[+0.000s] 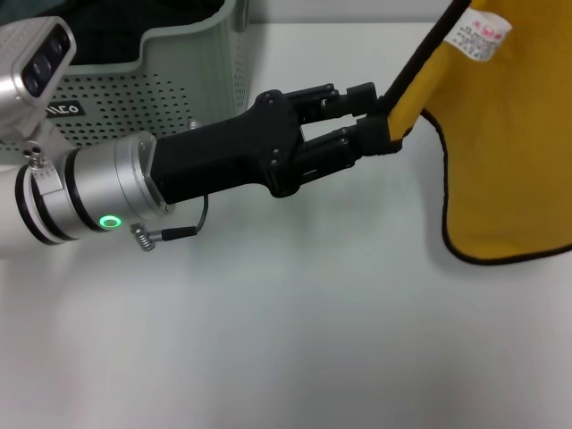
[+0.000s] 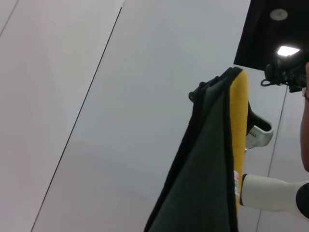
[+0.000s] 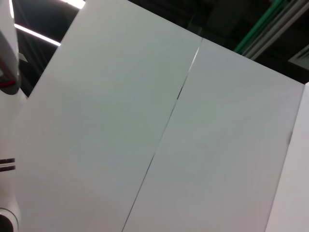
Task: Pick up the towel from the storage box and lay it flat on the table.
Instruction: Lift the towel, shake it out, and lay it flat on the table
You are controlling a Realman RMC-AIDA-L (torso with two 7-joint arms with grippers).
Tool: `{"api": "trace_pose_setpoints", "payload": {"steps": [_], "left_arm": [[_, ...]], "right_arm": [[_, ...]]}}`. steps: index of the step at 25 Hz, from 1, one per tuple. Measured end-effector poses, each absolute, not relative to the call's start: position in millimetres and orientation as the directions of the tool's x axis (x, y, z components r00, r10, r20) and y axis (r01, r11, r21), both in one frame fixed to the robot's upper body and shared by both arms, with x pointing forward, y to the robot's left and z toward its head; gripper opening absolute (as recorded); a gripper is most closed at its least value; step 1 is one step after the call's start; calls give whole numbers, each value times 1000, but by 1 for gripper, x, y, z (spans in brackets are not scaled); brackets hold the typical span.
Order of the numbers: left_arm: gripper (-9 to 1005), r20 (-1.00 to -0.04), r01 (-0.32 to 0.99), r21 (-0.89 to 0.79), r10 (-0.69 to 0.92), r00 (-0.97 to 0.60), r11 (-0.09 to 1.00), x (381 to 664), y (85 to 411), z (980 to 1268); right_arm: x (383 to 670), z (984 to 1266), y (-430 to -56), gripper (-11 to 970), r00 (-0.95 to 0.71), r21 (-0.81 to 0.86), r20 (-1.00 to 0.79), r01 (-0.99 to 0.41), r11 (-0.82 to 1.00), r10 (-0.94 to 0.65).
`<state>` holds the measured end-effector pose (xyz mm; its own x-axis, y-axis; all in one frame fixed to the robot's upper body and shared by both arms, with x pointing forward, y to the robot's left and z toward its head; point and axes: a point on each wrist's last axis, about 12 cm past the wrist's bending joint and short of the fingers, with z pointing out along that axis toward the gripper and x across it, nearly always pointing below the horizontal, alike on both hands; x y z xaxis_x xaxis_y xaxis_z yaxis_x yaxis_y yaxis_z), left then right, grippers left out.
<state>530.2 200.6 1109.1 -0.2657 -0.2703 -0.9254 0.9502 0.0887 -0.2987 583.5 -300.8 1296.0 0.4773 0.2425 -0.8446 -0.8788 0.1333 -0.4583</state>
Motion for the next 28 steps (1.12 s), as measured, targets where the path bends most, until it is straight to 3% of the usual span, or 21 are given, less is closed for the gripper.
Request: {"api": "trace_pose_setpoints", "payload": {"steps": [21, 26, 28], "left_arm": [[385, -924, 944, -318, -250, -288, 91, 532, 200, 1108], [162, -927, 945, -315, -242, -287, 83, 531, 200, 1107], [120, -927, 946, -314, -242, -286, 84, 531, 201, 1107]], "right_arm": [[585, 1298, -302, 12, 485, -459, -839, -875, 156, 246], [584, 1296, -303, 12, 482, -455, -841, -876, 158, 248], [584, 1294, -304, 12, 477, -449, -843, -879, 161, 248]]}}
